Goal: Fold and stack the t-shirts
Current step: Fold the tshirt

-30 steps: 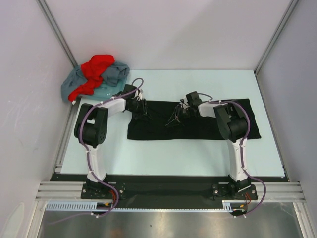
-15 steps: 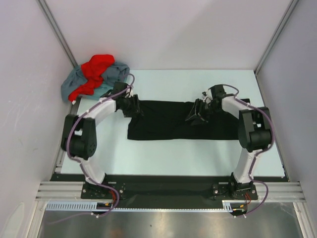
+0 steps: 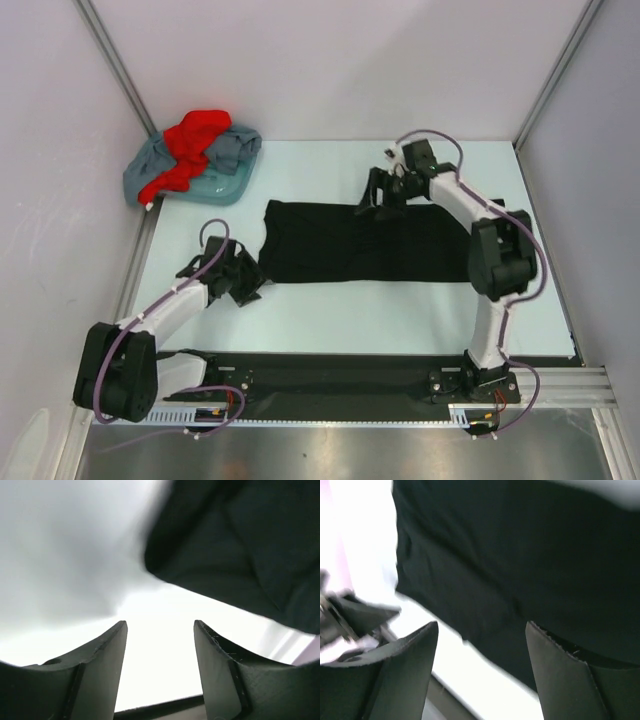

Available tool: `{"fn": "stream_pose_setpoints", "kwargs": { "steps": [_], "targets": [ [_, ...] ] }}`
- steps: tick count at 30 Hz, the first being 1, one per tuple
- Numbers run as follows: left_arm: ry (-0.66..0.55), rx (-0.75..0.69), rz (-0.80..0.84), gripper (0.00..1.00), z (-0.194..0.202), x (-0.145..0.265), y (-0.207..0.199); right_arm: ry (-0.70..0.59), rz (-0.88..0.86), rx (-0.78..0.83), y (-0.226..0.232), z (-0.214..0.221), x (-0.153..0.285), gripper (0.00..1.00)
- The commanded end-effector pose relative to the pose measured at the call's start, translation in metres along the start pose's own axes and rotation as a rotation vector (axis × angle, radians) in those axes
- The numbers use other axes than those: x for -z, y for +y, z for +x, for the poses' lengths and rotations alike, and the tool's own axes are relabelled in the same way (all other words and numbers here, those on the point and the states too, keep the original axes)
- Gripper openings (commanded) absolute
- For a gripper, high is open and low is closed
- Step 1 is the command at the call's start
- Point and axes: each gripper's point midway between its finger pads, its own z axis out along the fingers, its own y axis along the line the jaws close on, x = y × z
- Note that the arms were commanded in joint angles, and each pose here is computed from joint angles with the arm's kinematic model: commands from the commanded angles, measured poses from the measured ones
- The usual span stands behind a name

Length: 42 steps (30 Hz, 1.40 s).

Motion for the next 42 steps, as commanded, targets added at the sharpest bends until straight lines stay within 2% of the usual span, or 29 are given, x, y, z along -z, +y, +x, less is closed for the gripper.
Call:
{"fn": "stream_pose_setpoints", "kwargs": {
  "steps": [1, 4, 5, 6, 8, 9, 10, 13, 16, 22, 28, 31, 40, 42],
  "targets": [
    [-0.138, 0.138, 0.087, 0.61, -0.025, 0.002, -0.021, -0.123, 0.006, 0.154, 0.012, -0.061, -0.033, 0.77],
    [-0.179, 0.141, 0.074, 0.61, -0.033, -0.002, -0.018, -0.137, -0.021, 0.198, 0.019, -0.094, -0.061, 0.76],
    [-0.191, 0.144, 0.072, 0.61, -0.036, -0.004, -0.018, -0.178, -0.04, 0.236, 0.036, -0.117, -0.053, 0.76],
    [-0.199, 0.158, 0.081, 0.61, -0.039, -0.006, -0.02, -0.142, -0.023, 0.233, 0.019, -0.114, -0.077, 0.76],
    [-0.182, 0.175, 0.073, 0.6, -0.04, -0.014, -0.021, -0.123, -0.027, 0.285, 0.018, -0.118, -0.089, 0.74],
    [-0.174, 0.18, 0.071, 0.6, -0.039, -0.017, -0.021, -0.156, -0.046, 0.328, 0.03, -0.132, -0.085, 0.71],
    [-0.147, 0.196, 0.044, 0.6, -0.036, -0.026, -0.016, -0.128, -0.034, 0.328, 0.016, -0.128, -0.102, 0.7],
    [-0.104, 0.225, 0.025, 0.58, -0.029, -0.037, -0.013, -0.128, -0.021, 0.389, 0.007, -0.129, -0.112, 0.7],
    [-0.103, 0.247, 0.021, 0.58, -0.028, -0.043, -0.009, -0.129, -0.022, 0.414, -0.002, -0.125, -0.124, 0.74],
    [-0.117, 0.263, -0.021, 0.58, -0.029, -0.047, 0.002, -0.023, -0.069, 0.401, -0.005, -0.092, -0.155, 0.7],
    [-0.129, 0.291, -0.101, 0.53, -0.033, -0.05, 0.022, 0.055, -0.074, 0.414, -0.007, -0.063, -0.175, 0.56],
    [-0.127, 0.287, -0.124, 0.49, -0.038, -0.054, 0.024, 0.072, -0.076, 0.409, -0.009, -0.057, -0.178, 0.45],
    [-0.132, 0.253, -0.156, 0.31, -0.046, -0.059, 0.025, 0.14, -0.135, 0.409, -0.003, -0.033, -0.185, 0.33],
    [-0.141, 0.237, -0.158, 0.23, -0.048, -0.058, 0.025, 0.139, -0.082, 0.41, -0.007, -0.031, -0.19, 0.21]
  ]
}}
